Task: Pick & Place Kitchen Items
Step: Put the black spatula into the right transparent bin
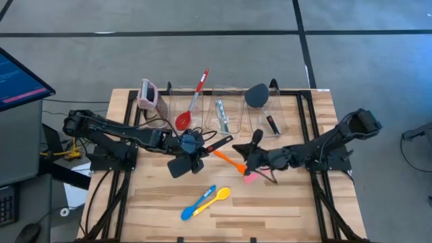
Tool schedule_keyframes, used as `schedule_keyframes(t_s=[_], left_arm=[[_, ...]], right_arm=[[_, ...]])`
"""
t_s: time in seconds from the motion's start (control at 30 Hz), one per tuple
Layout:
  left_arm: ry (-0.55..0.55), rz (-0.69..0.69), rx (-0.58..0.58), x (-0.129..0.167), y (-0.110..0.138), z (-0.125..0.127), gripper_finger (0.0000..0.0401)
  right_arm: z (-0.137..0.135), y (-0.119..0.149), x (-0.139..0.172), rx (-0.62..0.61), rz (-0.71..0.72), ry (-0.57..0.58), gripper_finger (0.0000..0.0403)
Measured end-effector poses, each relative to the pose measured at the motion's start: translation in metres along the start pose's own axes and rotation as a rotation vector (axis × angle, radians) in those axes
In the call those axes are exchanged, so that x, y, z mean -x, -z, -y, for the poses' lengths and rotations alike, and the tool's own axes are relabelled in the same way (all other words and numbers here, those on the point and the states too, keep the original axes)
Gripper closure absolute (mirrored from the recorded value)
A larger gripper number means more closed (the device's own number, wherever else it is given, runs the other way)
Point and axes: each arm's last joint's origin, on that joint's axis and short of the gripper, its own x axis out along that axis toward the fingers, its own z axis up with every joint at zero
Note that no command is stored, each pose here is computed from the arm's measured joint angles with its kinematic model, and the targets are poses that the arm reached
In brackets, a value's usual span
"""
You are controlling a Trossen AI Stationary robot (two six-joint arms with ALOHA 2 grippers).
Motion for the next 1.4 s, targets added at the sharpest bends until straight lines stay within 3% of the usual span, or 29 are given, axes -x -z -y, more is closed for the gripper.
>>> schedule_keyframes(t_s=[0.23, 0.43, 0.53, 0.73, 0.93, 1.1, 1.4], left_arm=[[0.015, -0.011, 0.0, 0.0, 0.001, 0.0, 0.0366], [0.015, -0.011, 0.0, 0.0, 0.001, 0.0, 0.0366], [0.015, -0.011, 0.0, 0.0, 0.001, 0.0, 0.0365], [0.015, -0.011, 0.001, 0.0, 0.001, 0.0, 0.0366], [0.014, -0.012, 0.001, 0.0, 0.001, 0.0, 0.0366], [0.014, -0.012, 0.002, 0.0, 0.001, 0.0, 0.0364], [0.015, -0.012, 0.01, 0.0, 0.001, 0.0, 0.0364]], right_arm=[[-0.022, -0.03, -0.011, 0.16, -0.098, 0.029, 0.0403], [-0.046, -0.034, -0.013, 0.346, -0.201, -0.048, 0.0403], [-0.051, -0.035, -0.015, 0.394, -0.255, 0.008, 0.0403], [-0.05, -0.046, -0.022, 0.373, -0.314, 0.132, 0.0403], [-0.049, -0.053, -0.026, 0.339, -0.285, 0.109, 0.0397], [-0.048, -0.052, -0.027, 0.342, -0.288, 0.102, 0.0356], [-0.048, -0.051, -0.029, 0.328, -0.28, 0.087, 0.024]])
